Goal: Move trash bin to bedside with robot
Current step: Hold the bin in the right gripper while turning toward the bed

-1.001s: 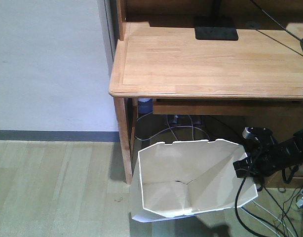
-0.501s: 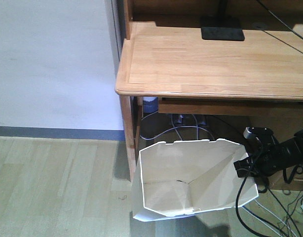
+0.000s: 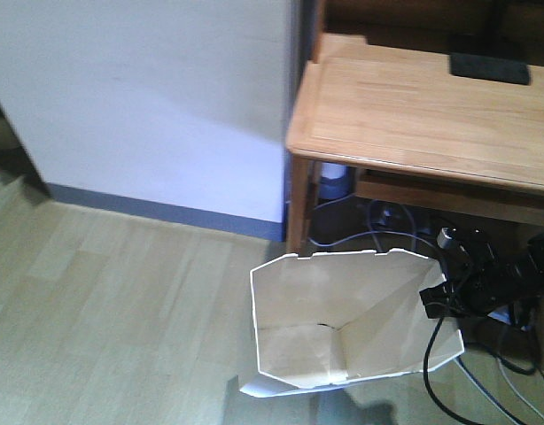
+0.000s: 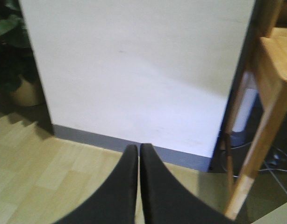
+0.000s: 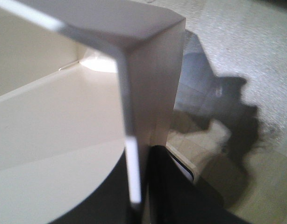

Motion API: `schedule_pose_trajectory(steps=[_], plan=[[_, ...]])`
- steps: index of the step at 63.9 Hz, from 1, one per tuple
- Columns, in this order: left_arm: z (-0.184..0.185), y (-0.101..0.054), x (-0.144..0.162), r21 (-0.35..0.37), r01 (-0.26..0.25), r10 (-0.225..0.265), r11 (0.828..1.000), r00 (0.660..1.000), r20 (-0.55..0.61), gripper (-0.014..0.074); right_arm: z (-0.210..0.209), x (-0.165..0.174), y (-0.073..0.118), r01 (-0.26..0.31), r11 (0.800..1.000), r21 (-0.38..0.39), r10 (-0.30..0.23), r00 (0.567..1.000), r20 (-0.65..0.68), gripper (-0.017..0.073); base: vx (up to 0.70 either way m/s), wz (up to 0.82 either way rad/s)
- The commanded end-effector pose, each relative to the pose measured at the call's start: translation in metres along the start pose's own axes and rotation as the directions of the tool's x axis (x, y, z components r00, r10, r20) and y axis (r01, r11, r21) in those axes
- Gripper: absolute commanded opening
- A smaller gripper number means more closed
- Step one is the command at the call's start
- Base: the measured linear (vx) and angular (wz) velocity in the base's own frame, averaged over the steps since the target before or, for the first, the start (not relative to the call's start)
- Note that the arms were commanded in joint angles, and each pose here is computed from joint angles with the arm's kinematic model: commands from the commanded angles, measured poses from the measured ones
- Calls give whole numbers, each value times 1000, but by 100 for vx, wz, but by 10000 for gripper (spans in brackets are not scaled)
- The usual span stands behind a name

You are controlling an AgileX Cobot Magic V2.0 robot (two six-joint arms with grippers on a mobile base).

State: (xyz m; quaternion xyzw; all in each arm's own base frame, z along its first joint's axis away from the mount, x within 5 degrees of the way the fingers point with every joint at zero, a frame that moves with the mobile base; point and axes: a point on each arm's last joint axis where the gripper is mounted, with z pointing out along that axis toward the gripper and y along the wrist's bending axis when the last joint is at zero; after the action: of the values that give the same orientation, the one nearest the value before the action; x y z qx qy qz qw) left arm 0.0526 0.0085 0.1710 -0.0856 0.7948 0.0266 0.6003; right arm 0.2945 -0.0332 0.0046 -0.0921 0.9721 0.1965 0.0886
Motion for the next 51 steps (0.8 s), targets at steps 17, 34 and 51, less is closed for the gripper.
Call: schedule_pose_trajectory(steps=[17, 34, 51], plan=[[-1, -1, -5, 11, 5, -6, 1000, 997, 76, -6, -22, -16, 21, -2, 986, -167, 16, 997, 80, -6, -9, 57], [-1, -1, -5, 11, 5, -6, 1000, 997, 76, -6, -22, -16, 21, -2, 986, -167, 16, 997, 80, -6, -7, 61], [-1, -1, -5, 11, 5, -6, 1000, 997, 76, -6, -22, -16, 21, -2, 986, -167, 16, 997, 80, -6, -2, 45]])
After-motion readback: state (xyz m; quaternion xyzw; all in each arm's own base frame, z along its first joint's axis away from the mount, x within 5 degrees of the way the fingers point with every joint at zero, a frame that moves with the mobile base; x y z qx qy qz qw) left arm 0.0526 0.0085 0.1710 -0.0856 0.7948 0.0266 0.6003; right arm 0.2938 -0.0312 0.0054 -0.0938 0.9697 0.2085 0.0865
